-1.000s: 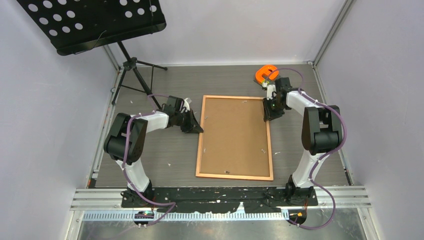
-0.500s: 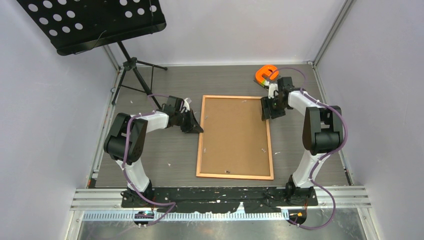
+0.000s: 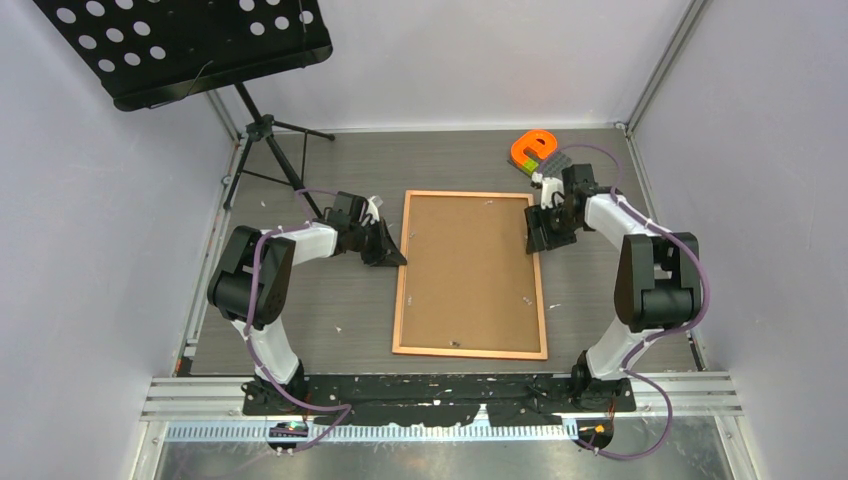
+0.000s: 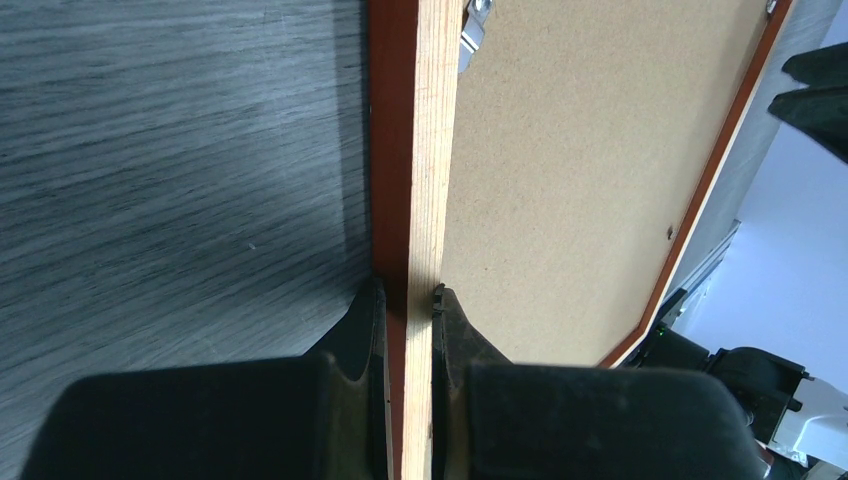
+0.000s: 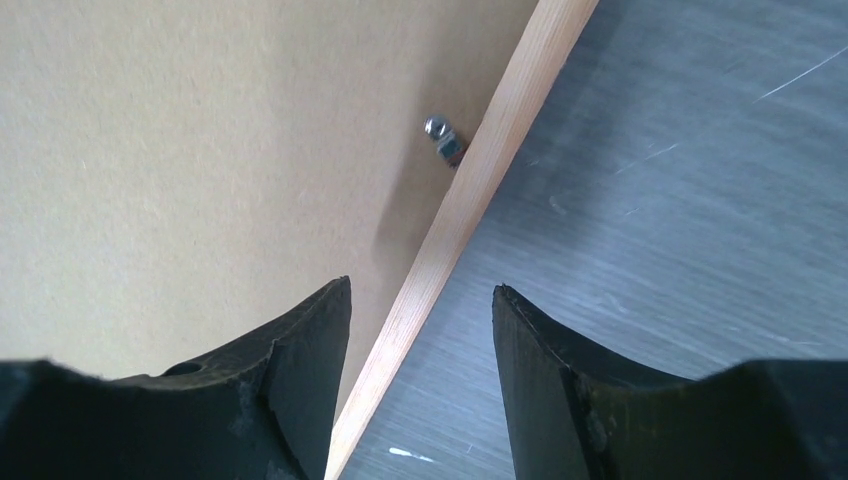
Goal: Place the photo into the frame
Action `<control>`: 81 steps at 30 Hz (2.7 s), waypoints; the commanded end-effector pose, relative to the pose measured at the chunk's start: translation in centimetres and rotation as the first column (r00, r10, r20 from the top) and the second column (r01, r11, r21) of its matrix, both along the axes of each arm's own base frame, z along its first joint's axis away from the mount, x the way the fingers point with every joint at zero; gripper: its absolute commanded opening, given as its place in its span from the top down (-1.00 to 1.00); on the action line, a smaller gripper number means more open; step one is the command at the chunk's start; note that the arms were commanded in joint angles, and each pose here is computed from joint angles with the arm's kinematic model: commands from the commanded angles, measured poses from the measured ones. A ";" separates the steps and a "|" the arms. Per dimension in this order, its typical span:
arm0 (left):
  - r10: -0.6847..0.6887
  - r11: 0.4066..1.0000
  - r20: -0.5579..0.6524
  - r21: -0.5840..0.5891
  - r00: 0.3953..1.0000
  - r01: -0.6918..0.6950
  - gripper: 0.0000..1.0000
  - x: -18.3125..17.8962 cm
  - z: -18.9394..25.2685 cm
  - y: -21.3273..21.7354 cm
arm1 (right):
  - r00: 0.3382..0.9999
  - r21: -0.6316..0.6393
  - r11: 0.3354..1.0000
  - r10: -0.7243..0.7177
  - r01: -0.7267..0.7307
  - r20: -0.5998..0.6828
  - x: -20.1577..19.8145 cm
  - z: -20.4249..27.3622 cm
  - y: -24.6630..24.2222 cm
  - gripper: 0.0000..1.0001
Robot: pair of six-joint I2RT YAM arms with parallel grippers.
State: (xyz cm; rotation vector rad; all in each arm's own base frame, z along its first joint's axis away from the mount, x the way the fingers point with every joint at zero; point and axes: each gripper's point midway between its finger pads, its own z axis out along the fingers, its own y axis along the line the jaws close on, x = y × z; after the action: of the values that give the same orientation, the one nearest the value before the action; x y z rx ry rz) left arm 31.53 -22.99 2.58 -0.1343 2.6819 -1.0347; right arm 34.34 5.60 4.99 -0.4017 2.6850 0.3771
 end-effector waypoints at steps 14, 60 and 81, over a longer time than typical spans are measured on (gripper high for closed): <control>0.006 0.996 -0.130 0.084 0.991 0.005 1.00 -2.9 -3.9 1.1 | 0.986 0.036 0.986 0.163 -0.162 -0.044 -5.2 -1.0 0.8 -0.05; -0.016 0.993 -0.119 0.111 0.993 0.030 0.00 -2.5 -3.3 1.4 | 0.986 -0.038 0.988 0.154 -0.152 0.071 -0.6 1.5 0.7 -0.48; -0.018 0.995 -0.121 0.099 0.993 0.030 0.42 -2.4 -3.4 1.2 | 0.967 -0.027 0.967 0.254 -0.254 -0.014 -5.8 -1.3 0.6 -0.52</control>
State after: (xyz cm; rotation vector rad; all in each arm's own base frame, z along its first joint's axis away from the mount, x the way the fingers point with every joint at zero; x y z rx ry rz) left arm 31.47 -23.04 2.30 -0.1298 2.7156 -1.0223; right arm 28.19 5.85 3.09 -0.7259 2.7065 0.4057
